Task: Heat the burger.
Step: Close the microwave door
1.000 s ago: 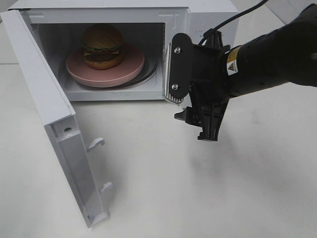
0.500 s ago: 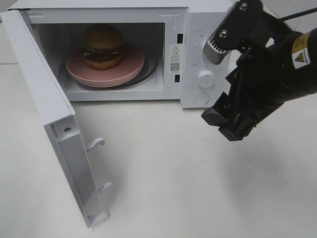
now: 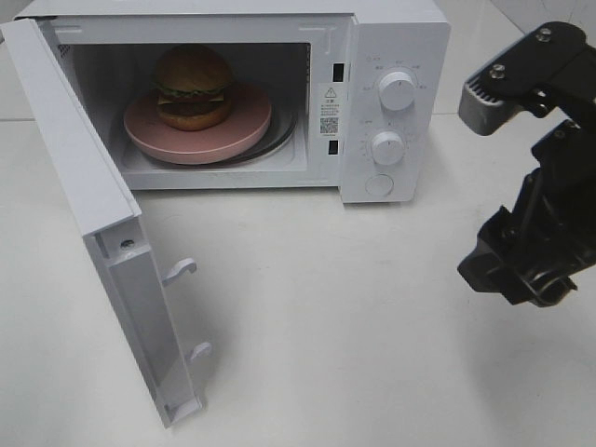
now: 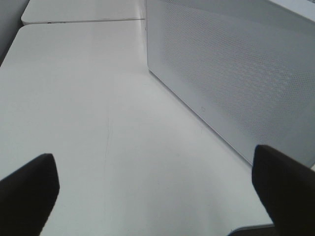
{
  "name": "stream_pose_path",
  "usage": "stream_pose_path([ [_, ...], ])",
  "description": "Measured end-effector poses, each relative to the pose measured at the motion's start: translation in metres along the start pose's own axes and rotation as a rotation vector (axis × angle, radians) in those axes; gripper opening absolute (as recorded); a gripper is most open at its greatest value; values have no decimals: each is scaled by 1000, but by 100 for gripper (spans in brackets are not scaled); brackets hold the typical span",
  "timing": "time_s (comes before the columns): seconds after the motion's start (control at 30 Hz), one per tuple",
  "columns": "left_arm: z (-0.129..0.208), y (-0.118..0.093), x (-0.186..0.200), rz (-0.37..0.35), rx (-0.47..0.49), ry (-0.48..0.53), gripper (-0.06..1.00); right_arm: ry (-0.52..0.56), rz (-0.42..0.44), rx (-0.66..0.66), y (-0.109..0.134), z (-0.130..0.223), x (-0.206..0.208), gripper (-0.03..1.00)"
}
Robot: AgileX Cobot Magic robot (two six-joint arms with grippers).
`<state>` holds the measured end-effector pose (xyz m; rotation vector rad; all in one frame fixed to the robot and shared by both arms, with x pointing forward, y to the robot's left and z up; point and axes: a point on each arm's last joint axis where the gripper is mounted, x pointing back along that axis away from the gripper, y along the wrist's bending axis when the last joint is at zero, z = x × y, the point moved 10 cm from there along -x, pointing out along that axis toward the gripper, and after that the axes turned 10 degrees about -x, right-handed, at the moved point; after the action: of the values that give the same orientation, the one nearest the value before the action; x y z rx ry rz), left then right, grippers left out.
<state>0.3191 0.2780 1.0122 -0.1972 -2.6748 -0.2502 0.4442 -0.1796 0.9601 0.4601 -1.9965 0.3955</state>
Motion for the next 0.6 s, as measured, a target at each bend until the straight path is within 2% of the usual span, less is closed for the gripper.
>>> stream_pose_path([
  [0.27,0,0,0,0,0,0,99,52,16,-28,-6,21,18,77],
  [0.6,0,0,0,0,0,0,99,-16,15,-62,-11,32,48,77],
])
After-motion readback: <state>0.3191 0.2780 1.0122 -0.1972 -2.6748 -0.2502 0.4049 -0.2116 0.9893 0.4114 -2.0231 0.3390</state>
